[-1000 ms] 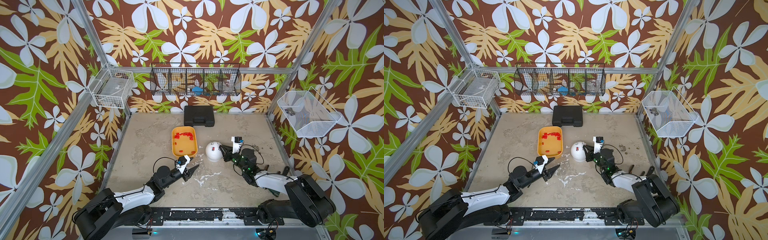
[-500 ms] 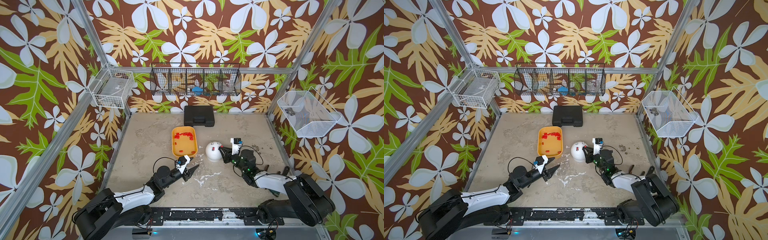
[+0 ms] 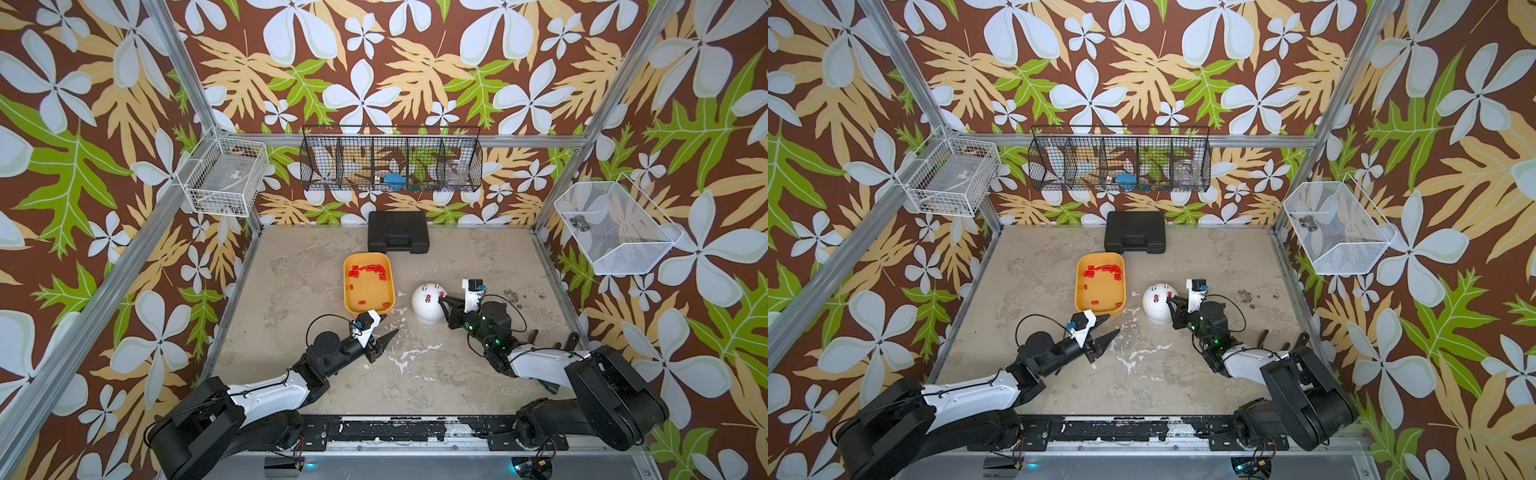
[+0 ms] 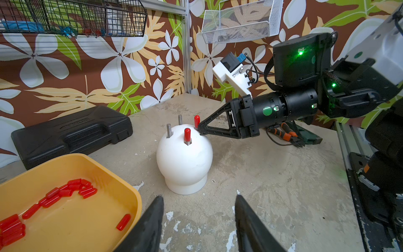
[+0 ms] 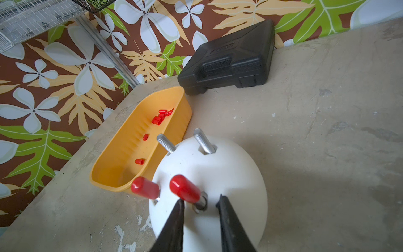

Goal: Cover the protruding screws with screw protection sleeves
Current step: Attach the screw protection sleeve to the screw, then adjust the plastic shell at the center of the board.

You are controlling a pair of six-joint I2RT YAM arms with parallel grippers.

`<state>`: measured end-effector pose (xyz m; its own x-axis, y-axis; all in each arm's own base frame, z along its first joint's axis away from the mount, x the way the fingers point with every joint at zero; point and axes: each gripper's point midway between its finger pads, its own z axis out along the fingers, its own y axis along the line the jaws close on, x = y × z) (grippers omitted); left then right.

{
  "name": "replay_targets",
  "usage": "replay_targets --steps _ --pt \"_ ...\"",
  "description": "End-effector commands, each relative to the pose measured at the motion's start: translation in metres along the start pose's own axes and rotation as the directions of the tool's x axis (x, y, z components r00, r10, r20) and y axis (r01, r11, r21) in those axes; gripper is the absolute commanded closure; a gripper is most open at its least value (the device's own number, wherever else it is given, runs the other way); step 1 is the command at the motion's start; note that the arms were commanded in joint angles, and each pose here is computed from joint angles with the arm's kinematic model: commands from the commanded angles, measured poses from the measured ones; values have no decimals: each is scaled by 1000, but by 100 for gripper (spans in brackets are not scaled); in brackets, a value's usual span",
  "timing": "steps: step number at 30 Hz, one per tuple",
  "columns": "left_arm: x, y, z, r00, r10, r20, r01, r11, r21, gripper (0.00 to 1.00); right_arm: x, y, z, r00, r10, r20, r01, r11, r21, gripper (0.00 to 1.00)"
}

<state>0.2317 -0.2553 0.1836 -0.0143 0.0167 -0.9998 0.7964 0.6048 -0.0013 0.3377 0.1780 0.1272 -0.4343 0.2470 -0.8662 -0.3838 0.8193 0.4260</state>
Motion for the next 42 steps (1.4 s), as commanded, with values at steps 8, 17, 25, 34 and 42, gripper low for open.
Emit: replay_targets --steps 8,17,25,34,42 --pt "-6 -1 1 1000 -3 16 3 1000 6 46 -23 18 -37 996 -3 91 7 999 -46 53" --pt "-5 -1 14 999 -49 -16 49 999 14 44 -92 -19 10 974 225 -25 -224 974 20 52" --pt "-2 -15 26 999 -45 -20 46 998 44 39 -77 6 73 973 -83 -216 51 987 -152 52" --pt "-6 -12 13 1000 18 1 -18 1000 14 38 -37 0 83 909 -306 -284 229 934 -275 53" --pt "-9 -10 7 1000 25 15 -25 1000 0 38 -29 0 77 910 -337 -244 251 912 -324 68"
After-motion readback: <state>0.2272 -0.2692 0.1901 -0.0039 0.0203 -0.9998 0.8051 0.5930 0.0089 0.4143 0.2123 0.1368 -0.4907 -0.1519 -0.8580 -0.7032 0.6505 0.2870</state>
